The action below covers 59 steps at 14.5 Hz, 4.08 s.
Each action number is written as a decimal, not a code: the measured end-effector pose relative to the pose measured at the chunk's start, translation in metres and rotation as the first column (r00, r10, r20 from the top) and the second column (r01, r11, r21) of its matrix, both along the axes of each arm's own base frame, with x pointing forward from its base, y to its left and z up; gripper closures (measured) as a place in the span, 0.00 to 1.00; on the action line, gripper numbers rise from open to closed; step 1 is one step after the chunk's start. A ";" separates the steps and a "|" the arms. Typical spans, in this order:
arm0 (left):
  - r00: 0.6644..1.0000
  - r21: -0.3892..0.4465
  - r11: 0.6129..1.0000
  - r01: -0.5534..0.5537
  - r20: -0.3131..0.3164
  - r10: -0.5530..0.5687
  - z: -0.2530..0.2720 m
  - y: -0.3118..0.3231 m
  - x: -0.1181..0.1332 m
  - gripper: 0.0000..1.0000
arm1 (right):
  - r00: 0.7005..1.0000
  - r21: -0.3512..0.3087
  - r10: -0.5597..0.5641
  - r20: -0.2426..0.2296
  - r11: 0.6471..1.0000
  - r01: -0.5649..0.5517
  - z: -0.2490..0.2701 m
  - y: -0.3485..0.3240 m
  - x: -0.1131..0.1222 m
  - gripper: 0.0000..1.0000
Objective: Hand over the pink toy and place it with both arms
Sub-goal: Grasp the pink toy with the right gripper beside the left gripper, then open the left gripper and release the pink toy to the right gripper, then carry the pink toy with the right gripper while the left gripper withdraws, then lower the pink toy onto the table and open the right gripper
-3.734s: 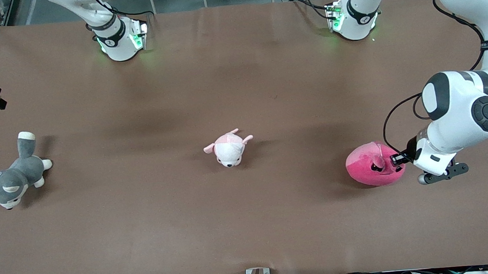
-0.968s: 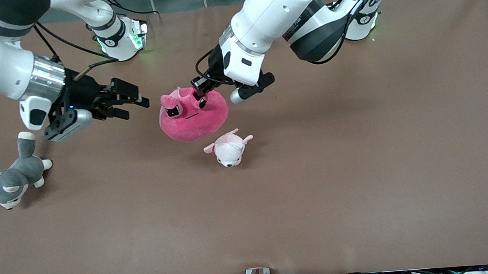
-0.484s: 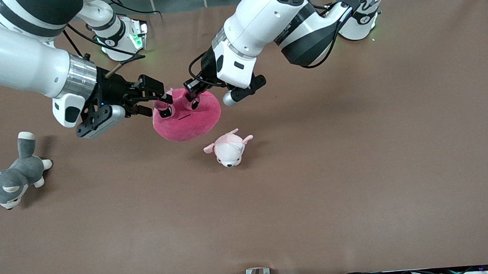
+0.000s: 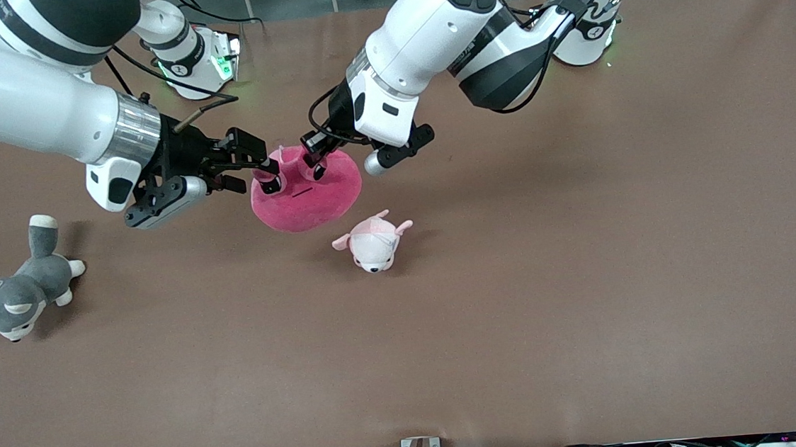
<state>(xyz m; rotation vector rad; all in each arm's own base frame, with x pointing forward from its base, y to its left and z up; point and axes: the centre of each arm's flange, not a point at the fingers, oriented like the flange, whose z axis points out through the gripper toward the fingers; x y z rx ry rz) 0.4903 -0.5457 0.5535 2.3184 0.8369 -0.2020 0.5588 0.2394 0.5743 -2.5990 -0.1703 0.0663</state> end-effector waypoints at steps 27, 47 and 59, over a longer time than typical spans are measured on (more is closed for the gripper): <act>0.997 0.310 0.950 -0.016 0.071 -0.007 -0.009 0.141 0.100 0.00 | 0.997 -0.188 -0.070 -0.031 0.980 0.063 -0.025 -0.085 0.020 0.90; 0.815 0.659 0.590 0.467 -0.062 -0.576 0.061 0.446 0.097 0.00 | 0.963 -0.030 -0.112 -0.247 0.994 0.108 -0.211 -0.283 0.073 0.90; 0.779 0.644 0.552 0.530 -0.113 -0.617 0.059 0.476 0.021 0.00 | 0.950 0.092 -0.045 -0.310 0.993 0.077 -0.262 -0.283 0.070 0.90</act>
